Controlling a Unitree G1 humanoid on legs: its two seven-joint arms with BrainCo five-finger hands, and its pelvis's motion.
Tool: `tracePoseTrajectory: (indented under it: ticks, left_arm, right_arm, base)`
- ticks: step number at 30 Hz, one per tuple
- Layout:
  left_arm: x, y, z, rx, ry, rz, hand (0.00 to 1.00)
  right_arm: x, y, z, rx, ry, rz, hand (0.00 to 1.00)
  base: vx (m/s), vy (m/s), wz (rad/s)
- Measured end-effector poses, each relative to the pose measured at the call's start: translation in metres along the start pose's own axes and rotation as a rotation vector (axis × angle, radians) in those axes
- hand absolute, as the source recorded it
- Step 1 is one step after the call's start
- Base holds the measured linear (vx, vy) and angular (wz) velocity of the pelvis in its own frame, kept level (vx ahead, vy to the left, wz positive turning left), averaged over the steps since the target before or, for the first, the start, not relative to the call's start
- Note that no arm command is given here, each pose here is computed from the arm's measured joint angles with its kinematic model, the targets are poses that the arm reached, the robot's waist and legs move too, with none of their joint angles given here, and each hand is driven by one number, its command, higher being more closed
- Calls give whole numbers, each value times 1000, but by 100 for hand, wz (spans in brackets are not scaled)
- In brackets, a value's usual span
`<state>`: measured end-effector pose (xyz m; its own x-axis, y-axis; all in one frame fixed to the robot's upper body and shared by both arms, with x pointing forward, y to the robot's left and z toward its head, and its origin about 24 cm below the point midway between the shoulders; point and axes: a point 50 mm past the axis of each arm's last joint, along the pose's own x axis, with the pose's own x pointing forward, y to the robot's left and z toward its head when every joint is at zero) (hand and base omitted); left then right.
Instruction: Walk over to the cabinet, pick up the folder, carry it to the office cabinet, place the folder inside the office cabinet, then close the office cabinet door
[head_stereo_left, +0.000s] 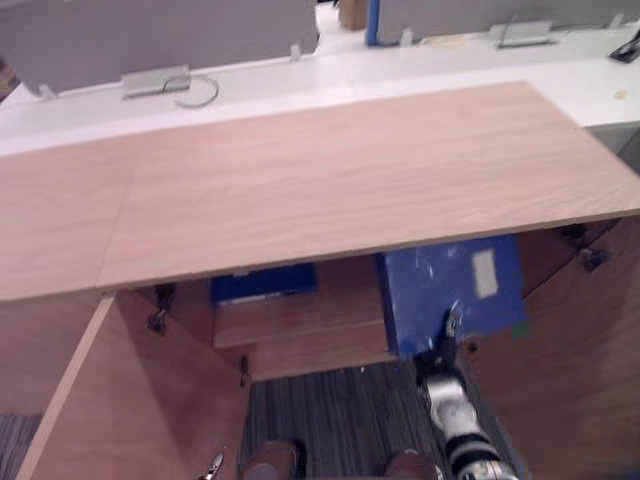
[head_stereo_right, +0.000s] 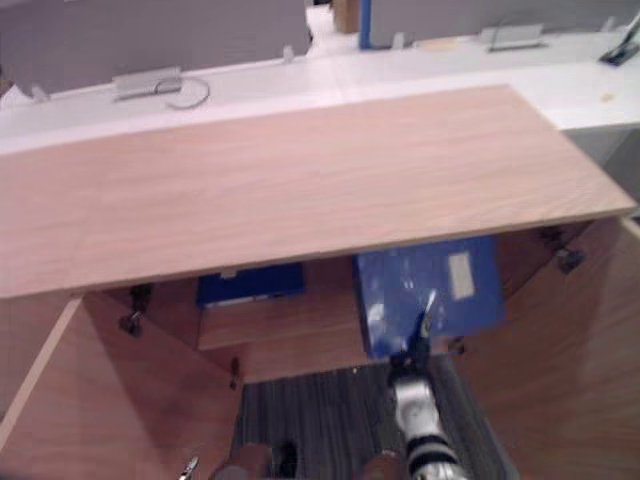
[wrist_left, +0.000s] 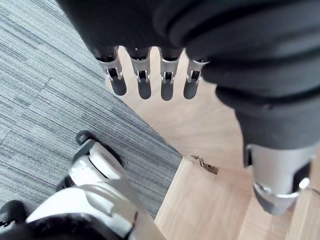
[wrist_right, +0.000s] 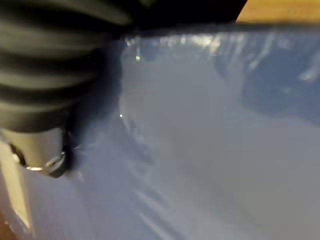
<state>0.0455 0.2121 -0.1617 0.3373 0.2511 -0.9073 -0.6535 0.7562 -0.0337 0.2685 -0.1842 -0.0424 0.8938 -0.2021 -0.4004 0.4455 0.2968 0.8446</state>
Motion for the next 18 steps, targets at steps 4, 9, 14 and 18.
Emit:
tracePoseTrajectory:
  ticks: [4,9,14,18]
  left_arm:
    - [0,-10,9,-8,-42,-29,0]
    - [-1,-21,5,16,-38,-48,0]
    - [0,-31,10,76,-54,-78,0]
    - [1,-39,15,143,-72,-93,0]
  right_arm:
    - [19,47,20,171,-108,72,100]
    - [34,92,61,328,-245,102,100]
    - [41,142,93,375,-308,161,100]
    - [36,187,118,468,-367,219,100]
  base:
    - [-222,31,54]
    - [-198,26,36]
    - [-61,63,13]
    - [21,6,22]
